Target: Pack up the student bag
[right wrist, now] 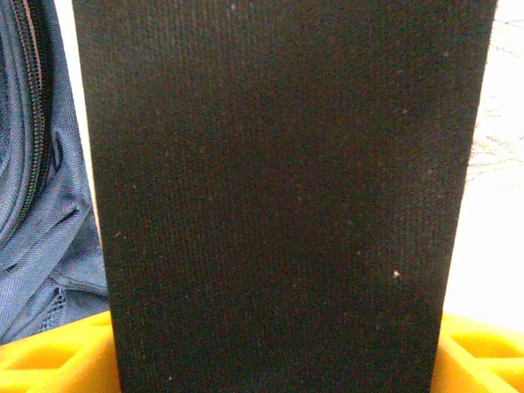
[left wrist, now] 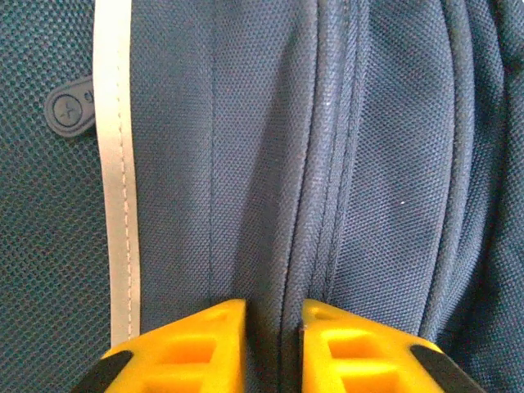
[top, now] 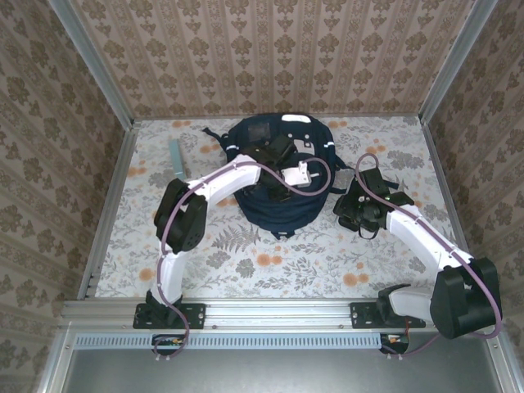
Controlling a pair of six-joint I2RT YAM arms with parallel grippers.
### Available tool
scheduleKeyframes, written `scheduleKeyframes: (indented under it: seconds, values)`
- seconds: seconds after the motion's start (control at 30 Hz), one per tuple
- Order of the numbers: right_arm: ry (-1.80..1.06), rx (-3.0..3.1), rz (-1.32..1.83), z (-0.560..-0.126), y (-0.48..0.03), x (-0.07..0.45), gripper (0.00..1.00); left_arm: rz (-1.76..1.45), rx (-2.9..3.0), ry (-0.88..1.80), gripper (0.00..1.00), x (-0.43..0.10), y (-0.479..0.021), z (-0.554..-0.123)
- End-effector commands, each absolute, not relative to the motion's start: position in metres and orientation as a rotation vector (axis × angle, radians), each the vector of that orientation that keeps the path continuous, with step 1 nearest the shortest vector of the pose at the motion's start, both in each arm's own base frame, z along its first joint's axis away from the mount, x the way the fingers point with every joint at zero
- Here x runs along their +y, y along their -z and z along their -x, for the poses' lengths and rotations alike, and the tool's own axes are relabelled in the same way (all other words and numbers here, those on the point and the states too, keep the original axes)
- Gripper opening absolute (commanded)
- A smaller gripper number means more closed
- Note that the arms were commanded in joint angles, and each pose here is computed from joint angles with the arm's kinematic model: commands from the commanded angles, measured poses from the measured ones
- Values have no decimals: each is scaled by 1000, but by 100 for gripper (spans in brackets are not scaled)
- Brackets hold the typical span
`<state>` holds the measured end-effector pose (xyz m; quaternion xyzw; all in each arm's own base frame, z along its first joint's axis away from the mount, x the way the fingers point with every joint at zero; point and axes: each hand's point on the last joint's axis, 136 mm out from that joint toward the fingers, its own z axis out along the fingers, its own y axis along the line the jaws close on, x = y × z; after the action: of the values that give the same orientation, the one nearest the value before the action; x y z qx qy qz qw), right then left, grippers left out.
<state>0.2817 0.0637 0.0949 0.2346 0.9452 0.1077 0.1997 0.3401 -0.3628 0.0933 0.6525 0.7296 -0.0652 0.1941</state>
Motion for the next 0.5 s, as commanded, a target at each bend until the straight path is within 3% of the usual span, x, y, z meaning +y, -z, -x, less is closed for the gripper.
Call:
scheduleKeyframes:
  seconds: [0.0,0.17,0.47]
  values:
    - [-330,2638,-668,-282,-97,66,74,-1770,1945,150,14,-365,-125,-351]
    - [-335,2631,-651,-283,-104,66,74,-1660,1845,160,6,-368,-162,-355]
    - [-552,2604,-450,-291,-127,104,74,-1340,1702,215,1,-360,-243,-362]
